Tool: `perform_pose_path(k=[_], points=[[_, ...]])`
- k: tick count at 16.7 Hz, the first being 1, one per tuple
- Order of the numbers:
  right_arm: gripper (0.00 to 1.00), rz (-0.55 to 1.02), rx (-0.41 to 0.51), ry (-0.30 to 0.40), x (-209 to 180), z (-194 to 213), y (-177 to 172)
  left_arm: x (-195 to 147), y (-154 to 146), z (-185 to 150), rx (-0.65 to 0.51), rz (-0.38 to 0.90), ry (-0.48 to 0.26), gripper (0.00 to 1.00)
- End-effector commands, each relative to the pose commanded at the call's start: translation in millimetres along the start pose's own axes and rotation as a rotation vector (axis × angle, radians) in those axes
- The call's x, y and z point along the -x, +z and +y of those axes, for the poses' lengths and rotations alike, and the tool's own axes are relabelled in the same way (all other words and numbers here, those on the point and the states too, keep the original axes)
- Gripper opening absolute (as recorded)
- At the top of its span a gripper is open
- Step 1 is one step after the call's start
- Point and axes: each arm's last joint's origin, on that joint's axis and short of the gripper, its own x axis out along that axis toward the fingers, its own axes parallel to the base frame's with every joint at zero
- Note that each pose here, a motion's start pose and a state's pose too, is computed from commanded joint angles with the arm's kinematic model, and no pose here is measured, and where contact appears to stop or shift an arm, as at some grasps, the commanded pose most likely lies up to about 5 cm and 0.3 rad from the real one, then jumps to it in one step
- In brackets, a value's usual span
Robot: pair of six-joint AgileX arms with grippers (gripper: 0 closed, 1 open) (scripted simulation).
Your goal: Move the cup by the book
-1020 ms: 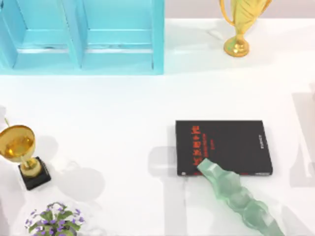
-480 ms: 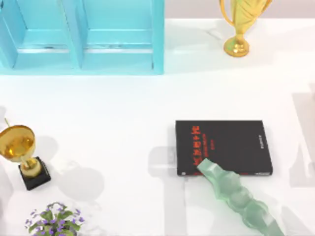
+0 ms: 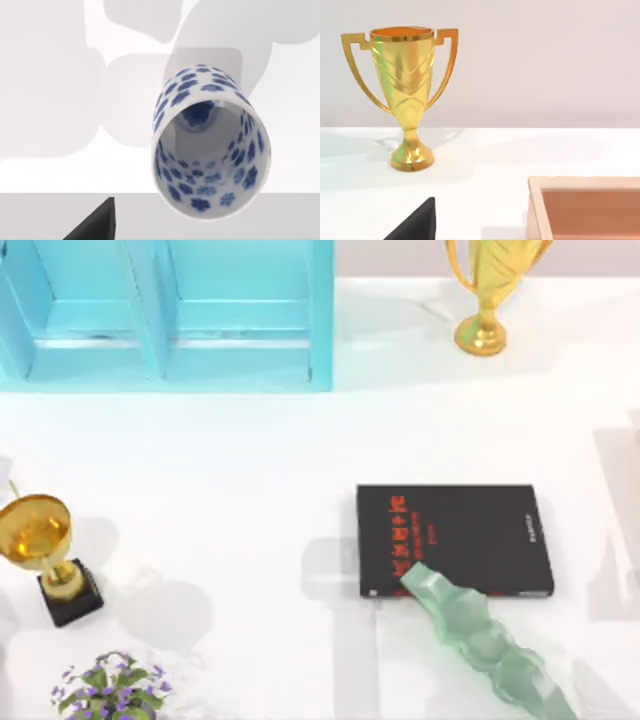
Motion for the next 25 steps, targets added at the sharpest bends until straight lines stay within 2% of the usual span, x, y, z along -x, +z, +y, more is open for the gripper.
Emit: perform_pose_path(k=[6,11,24,25], points=[[1.00,0.000,0.000,0.000,0,0,0,-51,3,-3,0.000,0.000,0.000,1.00],[1.00,0.000,0.000,0.000,0,0,0,-55,3,-3,0.000,0.000,0.000,1.00],[1.00,0.000,0.000,0.000,0,0,0,-55,3,-3,0.000,0.000,0.000,0.02],[1.00,0.000,0.000,0.000,0,0,0,-55,3,-3,0.000,0.000,0.000,0.00]])
